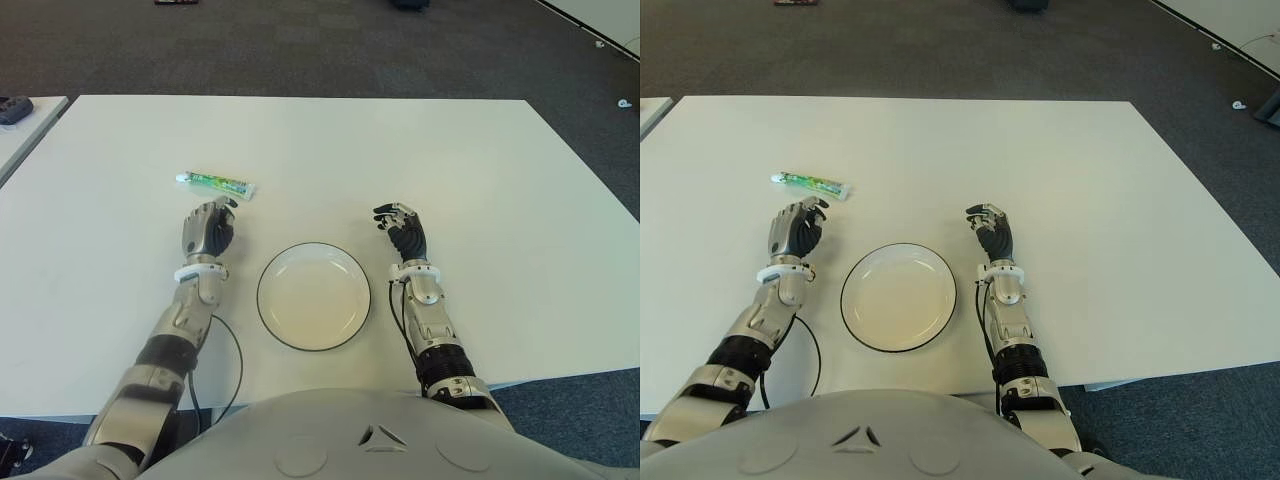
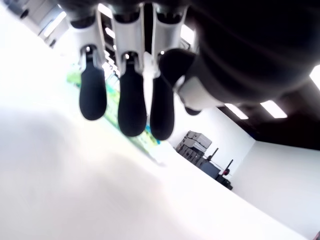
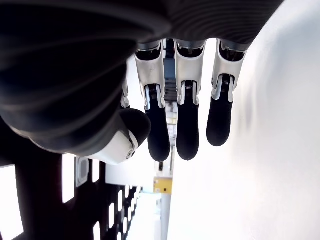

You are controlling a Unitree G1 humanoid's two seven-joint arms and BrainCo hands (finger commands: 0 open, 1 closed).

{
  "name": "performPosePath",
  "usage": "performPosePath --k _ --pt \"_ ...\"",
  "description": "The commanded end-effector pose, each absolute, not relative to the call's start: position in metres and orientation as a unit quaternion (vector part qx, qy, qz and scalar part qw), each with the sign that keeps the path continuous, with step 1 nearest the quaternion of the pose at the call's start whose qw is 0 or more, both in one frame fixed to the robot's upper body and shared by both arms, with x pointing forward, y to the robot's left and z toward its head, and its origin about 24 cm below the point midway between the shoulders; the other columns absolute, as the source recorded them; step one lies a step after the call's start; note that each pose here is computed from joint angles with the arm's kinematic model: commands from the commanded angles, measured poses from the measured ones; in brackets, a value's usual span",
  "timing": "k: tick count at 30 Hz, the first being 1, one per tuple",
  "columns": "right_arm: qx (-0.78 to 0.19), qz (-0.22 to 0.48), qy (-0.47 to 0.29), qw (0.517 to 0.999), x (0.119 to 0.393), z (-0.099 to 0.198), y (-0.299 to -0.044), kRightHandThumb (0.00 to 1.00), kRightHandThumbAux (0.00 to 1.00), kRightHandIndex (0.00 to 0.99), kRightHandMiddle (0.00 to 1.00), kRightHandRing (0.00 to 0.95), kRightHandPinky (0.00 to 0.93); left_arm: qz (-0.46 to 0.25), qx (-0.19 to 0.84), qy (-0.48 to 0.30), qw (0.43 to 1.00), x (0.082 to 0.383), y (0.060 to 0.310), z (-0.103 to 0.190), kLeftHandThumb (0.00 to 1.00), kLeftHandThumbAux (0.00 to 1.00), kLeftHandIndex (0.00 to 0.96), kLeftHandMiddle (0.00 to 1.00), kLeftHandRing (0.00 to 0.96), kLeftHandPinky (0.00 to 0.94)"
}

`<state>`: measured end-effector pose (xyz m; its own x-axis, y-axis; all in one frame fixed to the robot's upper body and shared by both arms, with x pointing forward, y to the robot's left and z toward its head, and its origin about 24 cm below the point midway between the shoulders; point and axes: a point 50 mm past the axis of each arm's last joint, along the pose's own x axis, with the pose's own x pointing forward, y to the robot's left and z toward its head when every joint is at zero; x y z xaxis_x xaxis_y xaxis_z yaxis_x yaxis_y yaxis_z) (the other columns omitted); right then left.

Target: Put the toothpaste on the table into the plate.

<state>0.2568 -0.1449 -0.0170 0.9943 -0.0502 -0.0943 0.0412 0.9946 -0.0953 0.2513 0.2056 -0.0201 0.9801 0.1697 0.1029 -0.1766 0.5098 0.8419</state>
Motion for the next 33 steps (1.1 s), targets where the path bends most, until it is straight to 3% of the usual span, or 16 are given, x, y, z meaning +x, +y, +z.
performPosePath --k 1,10,13,15,16,18,22,28,33 --pt "-0.047 -0.024 0.060 0.997 0.256 -0.020 -0.144 0.709 0.733 0.417 0.414 0.396 0.407 0.101 0.530 -0.020 0.842 0.261 0.207 -0.014 0.837 0.679 0.395 0.536 0.636 0.616" --pt "-0.047 -0.026 0.061 0.997 0.257 -0.021 -0.143 0.710 0.733 0.418 0.413 0.395 0.402 0.089 0.595 -0.047 0.798 0.296 0.216 0.006 0.834 0.677 0.398 0.510 0.558 0.536" --pt "-0.047 -0.026 0.060 0.997 0.257 -0.021 -0.143 0.710 0.734 0.418 0.411 0.394 0.401 0.078 0.610 -0.049 0.787 0.304 0.222 0.009 0.835 0.674 0.417 0.476 0.470 0.471" --pt "-0.046 -0.025 0.058 0.997 0.257 -0.021 -0.143 0.710 0.734 0.418 0.409 0.392 0.400 0.069 0.621 -0.047 0.779 0.308 0.226 0.010 0.759 0.689 0.415 0.368 0.360 0.379" --pt "-0.046 -0.025 0.058 0.997 0.256 -0.021 -0.143 0.709 0.734 0.417 0.407 0.391 0.399 0.066 0.626 -0.046 0.775 0.310 0.228 0.011 0.712 0.622 0.316 0.313 0.312 0.335" --pt "-0.045 -0.025 0.057 0.997 0.256 -0.021 -0.143 0.709 0.734 0.417 0.404 0.389 0.398 0.060 0.637 -0.045 0.768 0.313 0.231 0.012 0.670 0.551 0.225 0.258 0.263 0.296" --pt "-0.041 -0.025 0.057 0.997 0.256 -0.020 -0.143 0.709 0.734 0.417 0.404 0.391 0.407 0.050 0.659 -0.036 0.750 0.317 0.239 0.013 0.641 0.435 0.102 0.168 0.184 0.240" --pt "-0.042 -0.029 0.057 0.997 0.255 -0.020 -0.143 0.709 0.734 0.417 0.406 0.394 0.412 0.023 0.697 -0.030 0.716 0.321 0.248 0.015 0.610 0.333 0.013 0.042 0.049 0.080" --pt "-0.044 -0.032 0.055 0.997 0.254 -0.020 -0.144 0.710 0.733 0.417 0.406 0.398 0.413 -0.008 0.740 -0.021 0.672 0.327 0.253 0.018 0.573 0.262 0.002 0.007 0.008 0.014"
